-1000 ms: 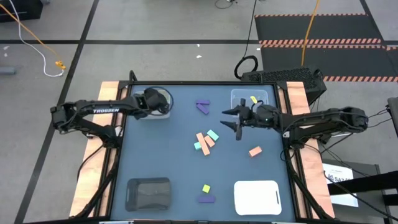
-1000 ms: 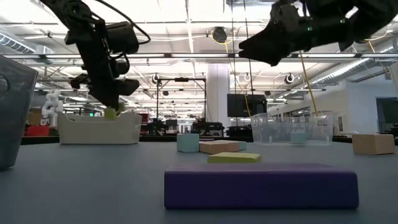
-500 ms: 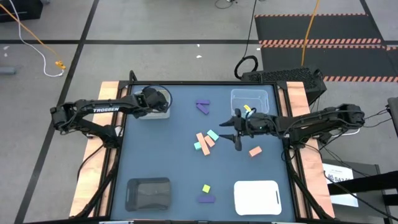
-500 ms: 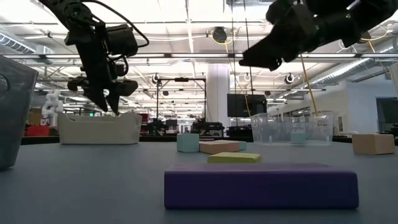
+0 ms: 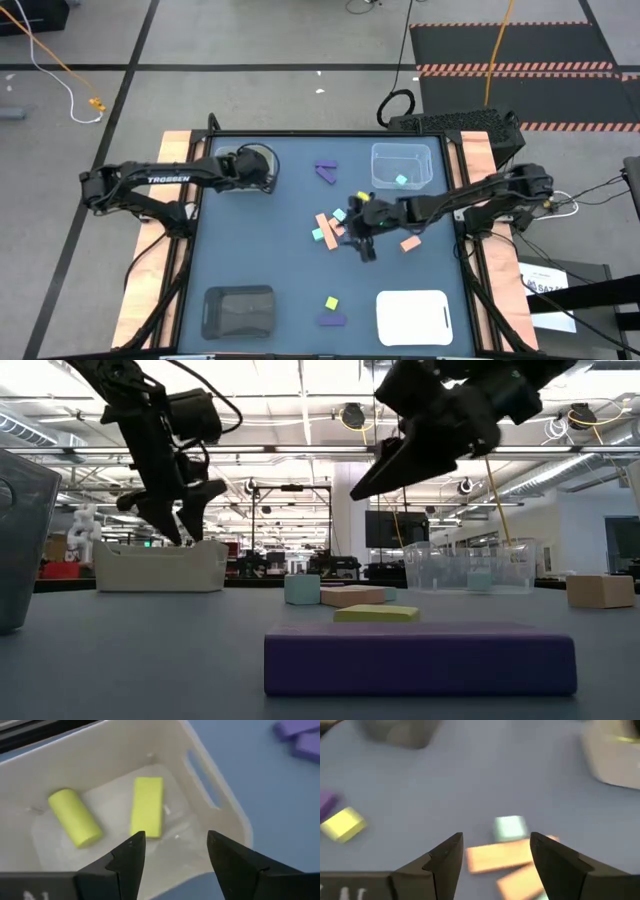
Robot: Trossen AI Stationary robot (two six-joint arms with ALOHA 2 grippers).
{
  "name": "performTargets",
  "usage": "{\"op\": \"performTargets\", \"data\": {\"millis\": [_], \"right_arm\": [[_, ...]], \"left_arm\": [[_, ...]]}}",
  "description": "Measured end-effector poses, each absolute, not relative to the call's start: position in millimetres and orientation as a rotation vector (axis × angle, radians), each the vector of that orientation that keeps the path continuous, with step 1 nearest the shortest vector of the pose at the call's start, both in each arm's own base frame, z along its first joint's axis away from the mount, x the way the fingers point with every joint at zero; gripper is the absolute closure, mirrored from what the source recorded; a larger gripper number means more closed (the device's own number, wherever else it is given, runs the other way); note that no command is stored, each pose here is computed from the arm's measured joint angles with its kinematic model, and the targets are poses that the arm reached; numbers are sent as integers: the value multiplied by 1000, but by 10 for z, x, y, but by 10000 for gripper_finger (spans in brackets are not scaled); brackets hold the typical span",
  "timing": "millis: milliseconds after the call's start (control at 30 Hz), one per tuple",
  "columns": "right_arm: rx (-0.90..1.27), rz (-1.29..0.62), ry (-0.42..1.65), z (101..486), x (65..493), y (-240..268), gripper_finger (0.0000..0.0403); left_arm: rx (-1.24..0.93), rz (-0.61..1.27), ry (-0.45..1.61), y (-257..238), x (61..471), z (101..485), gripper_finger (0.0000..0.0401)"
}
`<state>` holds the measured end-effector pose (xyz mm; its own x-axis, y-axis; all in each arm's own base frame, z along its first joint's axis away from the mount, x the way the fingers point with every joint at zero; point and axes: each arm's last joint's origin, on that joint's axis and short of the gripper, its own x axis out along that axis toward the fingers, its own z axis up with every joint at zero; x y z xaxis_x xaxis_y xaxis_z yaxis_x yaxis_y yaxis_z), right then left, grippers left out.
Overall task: Sort & place blocks by color
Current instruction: Put the green block into the gray bin
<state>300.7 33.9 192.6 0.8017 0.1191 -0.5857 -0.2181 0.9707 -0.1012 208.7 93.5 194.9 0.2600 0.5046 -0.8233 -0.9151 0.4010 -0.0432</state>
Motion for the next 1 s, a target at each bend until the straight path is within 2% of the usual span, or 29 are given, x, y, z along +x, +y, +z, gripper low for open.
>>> {"op": "performTargets", "data": {"millis": [133,433,700,1000], "right_arm": [[-244,338,609,1843,3092,546,181],[-332,488,645,1556,3277,1062,181],[-334,611,684,1327,3428,1417,181],[-306,616,703,1155,3581,1525,181]], "left_arm": [[-585,970,765,794,2153,2030,199],[-589,758,566,428,2332,2246,203],[-584,606,477,146,2433,2345,203],[-572,536,470,-33,2450,2364,203]]}}
